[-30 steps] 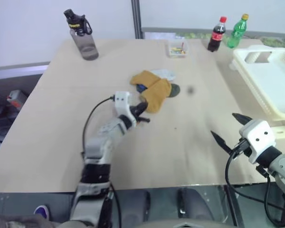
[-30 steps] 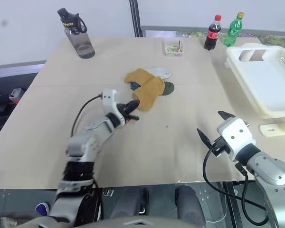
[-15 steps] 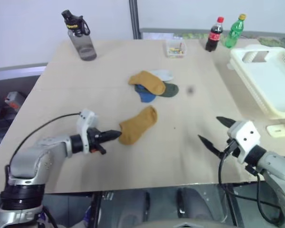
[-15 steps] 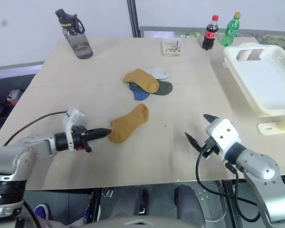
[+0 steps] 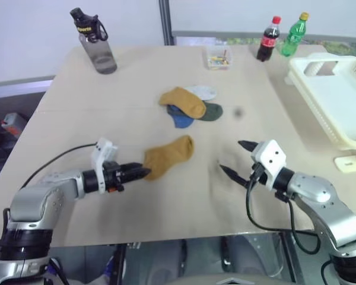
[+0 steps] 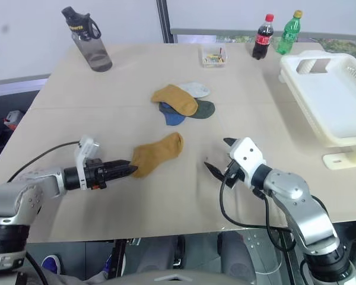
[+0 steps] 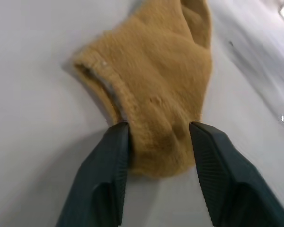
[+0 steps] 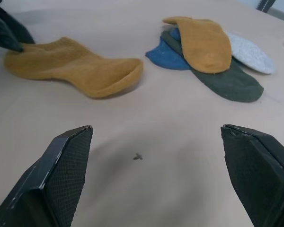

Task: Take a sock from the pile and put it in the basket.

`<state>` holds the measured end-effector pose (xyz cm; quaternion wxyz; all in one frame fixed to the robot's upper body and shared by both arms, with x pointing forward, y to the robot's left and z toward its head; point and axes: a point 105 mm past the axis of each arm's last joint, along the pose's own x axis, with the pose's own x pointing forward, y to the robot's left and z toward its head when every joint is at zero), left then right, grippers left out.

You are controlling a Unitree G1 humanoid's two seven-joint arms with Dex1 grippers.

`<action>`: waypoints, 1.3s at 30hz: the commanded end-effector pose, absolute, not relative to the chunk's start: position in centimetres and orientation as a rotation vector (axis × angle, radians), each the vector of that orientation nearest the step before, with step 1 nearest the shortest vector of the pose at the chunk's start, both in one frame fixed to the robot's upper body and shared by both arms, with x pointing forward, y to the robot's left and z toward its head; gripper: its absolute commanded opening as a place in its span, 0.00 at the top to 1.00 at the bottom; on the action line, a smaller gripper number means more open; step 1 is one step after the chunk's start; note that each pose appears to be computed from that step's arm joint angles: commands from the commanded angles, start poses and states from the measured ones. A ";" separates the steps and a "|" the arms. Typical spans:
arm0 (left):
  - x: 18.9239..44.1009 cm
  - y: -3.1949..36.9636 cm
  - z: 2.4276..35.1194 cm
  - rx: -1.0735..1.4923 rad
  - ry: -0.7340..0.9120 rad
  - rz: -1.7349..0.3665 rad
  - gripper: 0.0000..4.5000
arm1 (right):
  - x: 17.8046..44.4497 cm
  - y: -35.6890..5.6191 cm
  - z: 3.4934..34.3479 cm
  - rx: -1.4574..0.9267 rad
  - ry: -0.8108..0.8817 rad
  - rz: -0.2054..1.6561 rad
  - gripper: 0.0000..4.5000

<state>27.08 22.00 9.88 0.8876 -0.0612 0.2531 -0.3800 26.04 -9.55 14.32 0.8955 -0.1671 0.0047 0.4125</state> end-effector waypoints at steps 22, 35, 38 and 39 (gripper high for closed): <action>28.4 23.8 25.8 0.158 0.416 -1.113 1.00 | 23.7 -11.5 16.3 -0.410 -0.052 0.879 0.00; 31.3 -0.9 11.7 0.275 0.624 -1.380 1.00 | 22.1 -12.9 16.6 -0.423 -0.042 0.725 0.00; 31.8 -4.9 10.9 0.179 0.599 -1.357 0.93 | 21.4 -13.4 16.5 -0.412 -0.020 0.678 0.00; 31.8 -5.7 11.1 0.150 0.593 -1.359 0.86 | 21.2 -13.5 16.4 -0.408 -0.014 0.668 0.00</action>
